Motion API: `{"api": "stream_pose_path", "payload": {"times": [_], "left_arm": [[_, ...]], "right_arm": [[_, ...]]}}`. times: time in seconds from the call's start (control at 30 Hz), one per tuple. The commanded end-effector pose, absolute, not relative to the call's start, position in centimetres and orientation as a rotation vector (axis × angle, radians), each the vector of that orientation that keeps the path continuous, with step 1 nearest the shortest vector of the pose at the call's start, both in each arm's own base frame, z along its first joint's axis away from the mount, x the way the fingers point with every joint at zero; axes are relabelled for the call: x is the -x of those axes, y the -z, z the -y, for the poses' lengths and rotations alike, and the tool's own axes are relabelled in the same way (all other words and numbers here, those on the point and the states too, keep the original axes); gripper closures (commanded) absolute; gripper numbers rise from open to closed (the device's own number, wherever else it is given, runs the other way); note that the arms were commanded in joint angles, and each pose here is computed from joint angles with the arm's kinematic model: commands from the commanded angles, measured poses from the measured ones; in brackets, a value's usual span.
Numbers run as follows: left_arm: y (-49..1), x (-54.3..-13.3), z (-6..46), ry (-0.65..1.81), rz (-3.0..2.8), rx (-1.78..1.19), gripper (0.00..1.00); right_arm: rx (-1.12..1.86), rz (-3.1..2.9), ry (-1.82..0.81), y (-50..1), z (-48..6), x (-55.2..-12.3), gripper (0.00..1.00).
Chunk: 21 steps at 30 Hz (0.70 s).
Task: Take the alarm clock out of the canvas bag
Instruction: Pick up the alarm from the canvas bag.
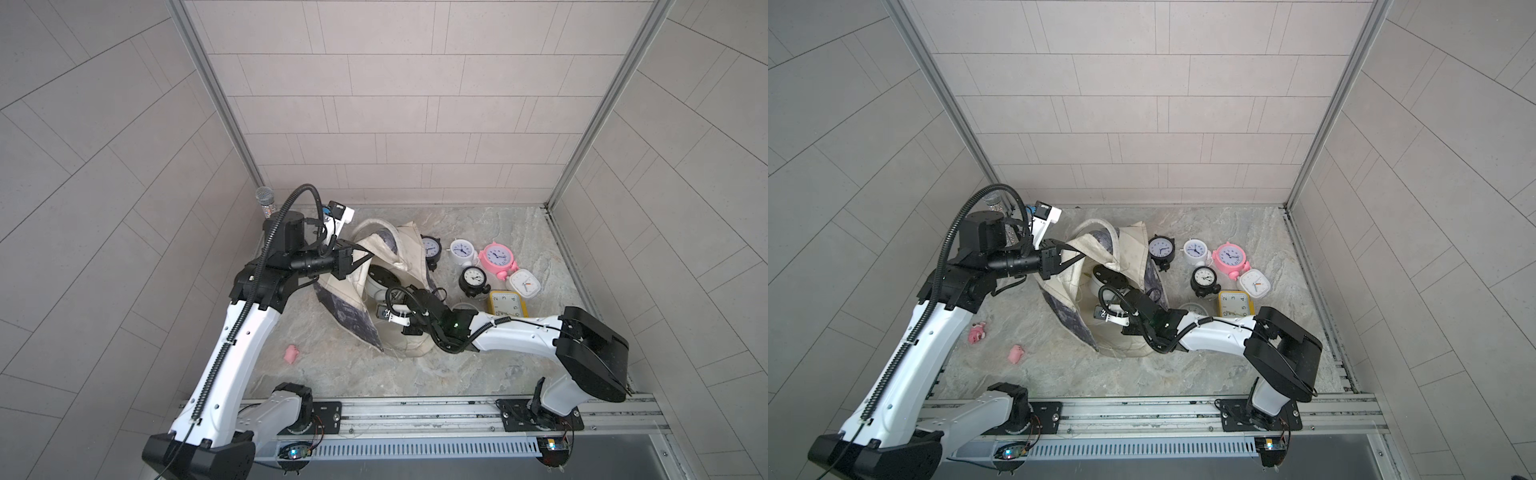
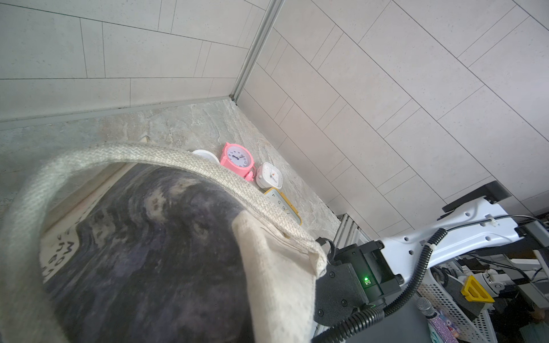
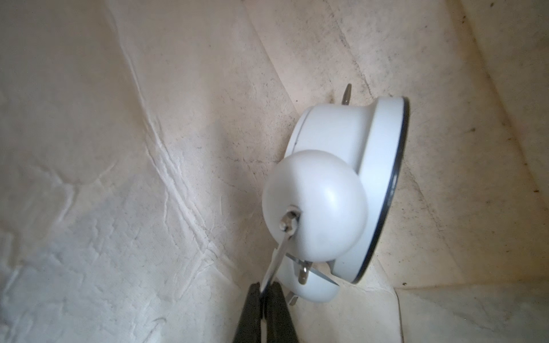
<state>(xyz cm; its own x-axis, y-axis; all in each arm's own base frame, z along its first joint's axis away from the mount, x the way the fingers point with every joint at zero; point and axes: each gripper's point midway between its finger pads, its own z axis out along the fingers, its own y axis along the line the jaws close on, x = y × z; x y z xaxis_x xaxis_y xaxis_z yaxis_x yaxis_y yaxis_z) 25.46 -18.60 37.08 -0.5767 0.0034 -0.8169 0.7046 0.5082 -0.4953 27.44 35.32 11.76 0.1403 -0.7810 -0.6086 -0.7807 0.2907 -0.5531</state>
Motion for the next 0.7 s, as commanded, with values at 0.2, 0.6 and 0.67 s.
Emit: {"api": "stream_pose_path", "payload": {"times": [0.2,0.6,0.67], "left_arm": [[-40.6,-23.4,19.3,1.155,-1.77,-0.705,1.0],[-40.0,-24.7,19.2,1.135,-1.805,-0.655,1.0],[-40.0,-24.9,19.1,1.129,-1.808,-0.65,1.0]], "right_arm": [[1.326,-1.648,-0.078,-13.4,-35.2,-28.9,1.0],[1.076,-1.677,-0.167,-20.4,-32.5,-29.2,1.0],[1.058,-1.687,-0.17,-21.5,-31.9,-29.0,1.0]]}}
